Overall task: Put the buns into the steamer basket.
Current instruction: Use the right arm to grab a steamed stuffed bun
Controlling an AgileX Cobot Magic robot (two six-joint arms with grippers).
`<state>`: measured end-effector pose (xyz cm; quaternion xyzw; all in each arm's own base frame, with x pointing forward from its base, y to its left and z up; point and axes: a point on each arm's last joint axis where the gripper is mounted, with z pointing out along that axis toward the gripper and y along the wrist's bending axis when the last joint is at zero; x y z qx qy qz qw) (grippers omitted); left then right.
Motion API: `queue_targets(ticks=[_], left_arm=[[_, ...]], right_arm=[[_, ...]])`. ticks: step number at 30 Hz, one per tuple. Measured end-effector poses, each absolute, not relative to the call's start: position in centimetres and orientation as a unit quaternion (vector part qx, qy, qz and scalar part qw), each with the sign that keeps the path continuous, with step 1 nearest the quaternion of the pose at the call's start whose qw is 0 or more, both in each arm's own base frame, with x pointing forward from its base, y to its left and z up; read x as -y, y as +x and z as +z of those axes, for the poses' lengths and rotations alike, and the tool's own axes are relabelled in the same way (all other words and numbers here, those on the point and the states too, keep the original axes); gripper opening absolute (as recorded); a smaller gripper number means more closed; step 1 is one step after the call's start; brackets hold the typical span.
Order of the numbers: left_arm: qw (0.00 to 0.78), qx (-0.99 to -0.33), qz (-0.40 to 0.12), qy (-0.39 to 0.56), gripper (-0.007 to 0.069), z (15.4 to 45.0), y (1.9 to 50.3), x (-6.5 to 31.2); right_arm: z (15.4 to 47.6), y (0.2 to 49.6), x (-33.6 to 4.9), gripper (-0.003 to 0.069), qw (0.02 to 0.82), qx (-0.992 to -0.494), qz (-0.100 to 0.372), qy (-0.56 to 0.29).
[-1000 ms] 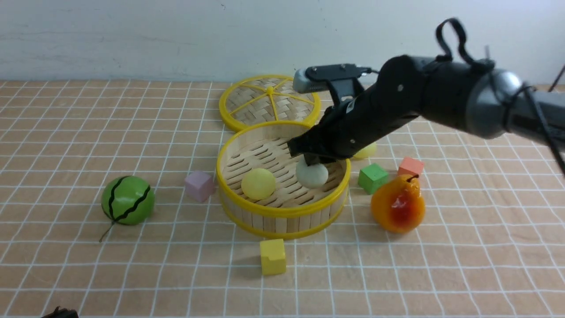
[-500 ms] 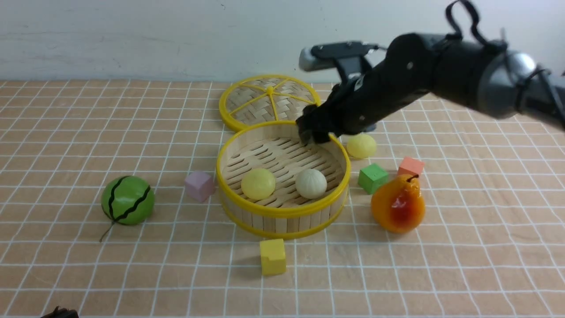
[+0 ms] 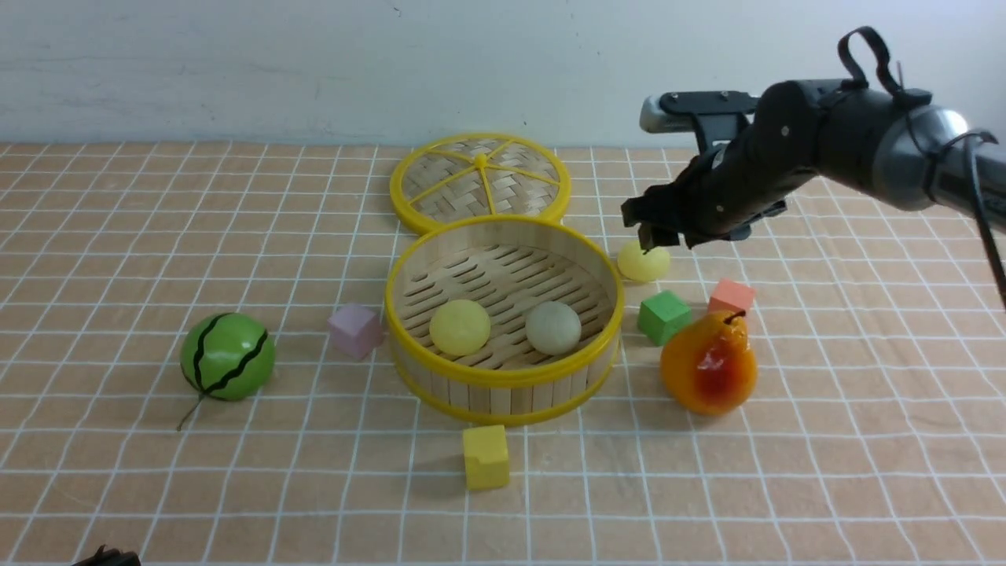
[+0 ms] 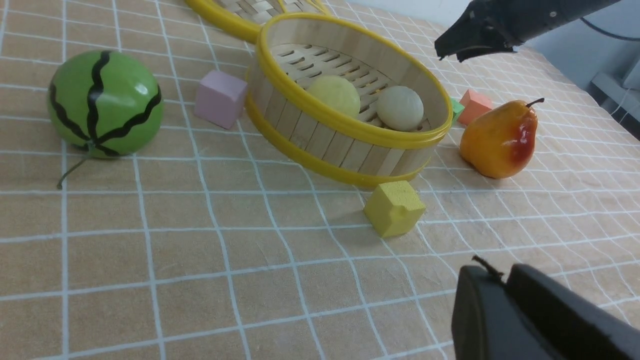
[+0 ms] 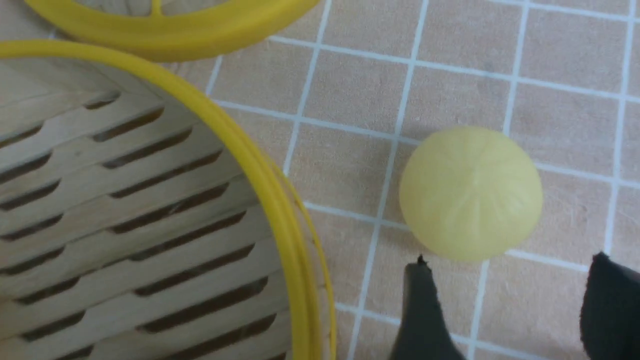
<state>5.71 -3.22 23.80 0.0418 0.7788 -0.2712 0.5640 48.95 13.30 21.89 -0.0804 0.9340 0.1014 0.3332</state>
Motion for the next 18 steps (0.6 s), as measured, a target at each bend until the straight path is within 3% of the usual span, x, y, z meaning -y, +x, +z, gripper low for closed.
queue_targets(ticks=[12,18], left_arm=[[0.564,-0.779,-0.271,0.042,0.0068,23.8,5.7,3.2],[0.564,-0.779,-0.271,0.042,0.0072,23.8,5.7,3.2]], right_arm=[[19.1,52.6,-14.2,0.0408,0.354,-0.926,0.105,-0.079],[17.0,53.1,-13.8,0.0343,0.345,-0.931,0.096,-0.079]])
